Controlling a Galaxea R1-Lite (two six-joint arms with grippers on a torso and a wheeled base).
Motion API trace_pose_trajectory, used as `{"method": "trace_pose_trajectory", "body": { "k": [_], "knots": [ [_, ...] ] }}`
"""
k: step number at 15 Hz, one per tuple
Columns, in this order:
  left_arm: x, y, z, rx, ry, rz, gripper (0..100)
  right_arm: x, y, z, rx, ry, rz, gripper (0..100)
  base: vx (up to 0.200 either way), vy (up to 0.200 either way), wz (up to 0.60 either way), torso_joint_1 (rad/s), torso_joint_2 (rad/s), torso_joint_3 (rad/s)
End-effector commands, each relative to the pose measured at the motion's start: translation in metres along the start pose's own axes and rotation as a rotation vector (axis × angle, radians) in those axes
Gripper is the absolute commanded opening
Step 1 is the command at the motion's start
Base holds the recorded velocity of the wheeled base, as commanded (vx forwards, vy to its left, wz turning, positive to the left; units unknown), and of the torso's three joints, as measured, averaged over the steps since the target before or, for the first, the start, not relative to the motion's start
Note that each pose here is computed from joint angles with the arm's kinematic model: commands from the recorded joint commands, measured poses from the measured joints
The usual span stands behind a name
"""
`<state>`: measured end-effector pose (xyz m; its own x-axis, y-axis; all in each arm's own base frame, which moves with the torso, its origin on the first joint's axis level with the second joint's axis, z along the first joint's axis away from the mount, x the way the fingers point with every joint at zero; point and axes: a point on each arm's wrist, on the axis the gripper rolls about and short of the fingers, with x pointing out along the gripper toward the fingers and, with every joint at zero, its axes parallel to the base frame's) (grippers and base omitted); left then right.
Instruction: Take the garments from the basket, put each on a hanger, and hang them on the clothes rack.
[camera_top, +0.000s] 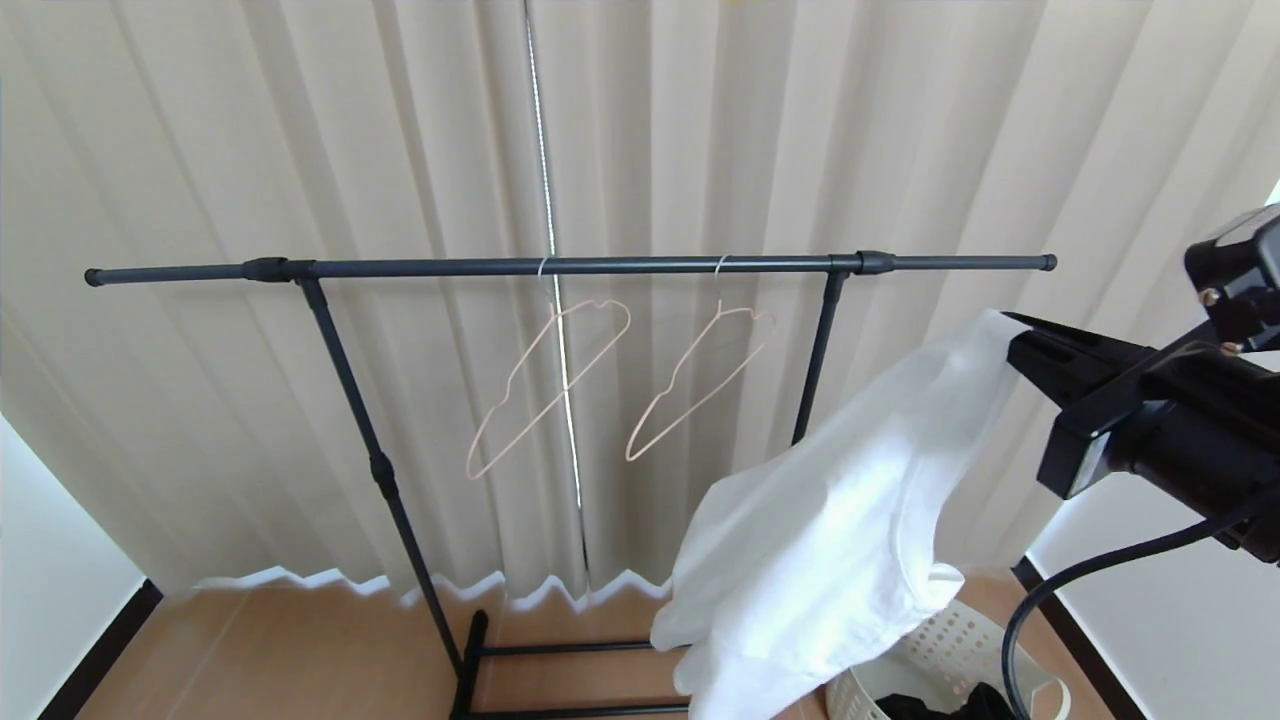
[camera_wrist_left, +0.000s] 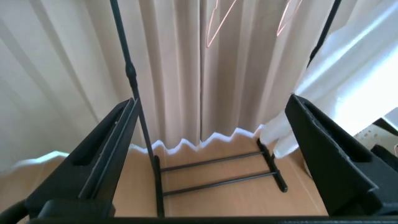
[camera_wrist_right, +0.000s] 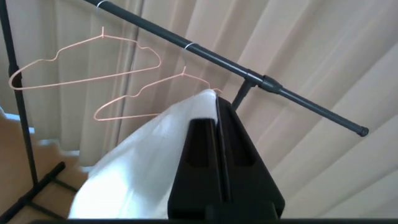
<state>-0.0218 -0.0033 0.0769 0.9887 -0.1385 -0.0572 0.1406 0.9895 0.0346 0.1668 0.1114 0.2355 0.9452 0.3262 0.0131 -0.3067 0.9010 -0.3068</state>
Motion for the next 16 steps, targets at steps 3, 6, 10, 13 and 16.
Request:
{"method": "trace_pose_trajectory", "body": {
  "k": [3,6,10,13,16],
  "knots": [
    [0.052,0.010,0.069,-0.071,0.312,-0.036,100,0.027,0.025,0.016,0.226,0.212,0.115,0,0.000,0.000,0.00,0.000,0.00,0.000],
    [0.098,0.004,0.106,-0.146,0.411,-0.167,100,0.053,0.040,0.032,0.369,0.404,0.144,0,0.000,0.000,0.00,0.000,0.00,0.000],
    [0.145,-0.030,0.122,-0.101,0.525,-0.279,100,0.082,0.067,0.008,0.451,0.497,0.109,0,0.000,0.000,0.00,0.000,0.00,0.000],
    [0.174,-0.068,0.129,-0.104,0.579,-0.334,100,0.090,0.082,0.013,0.451,0.453,0.102,0,0.000,0.000,0.00,0.000,0.00,0.000],
    [0.202,-0.096,0.125,-0.088,0.593,-0.345,100,0.105,0.091,0.022,0.479,0.421,0.099,0,0.000,0.000,0.00,0.000,0.00,0.000]
  ]
}}
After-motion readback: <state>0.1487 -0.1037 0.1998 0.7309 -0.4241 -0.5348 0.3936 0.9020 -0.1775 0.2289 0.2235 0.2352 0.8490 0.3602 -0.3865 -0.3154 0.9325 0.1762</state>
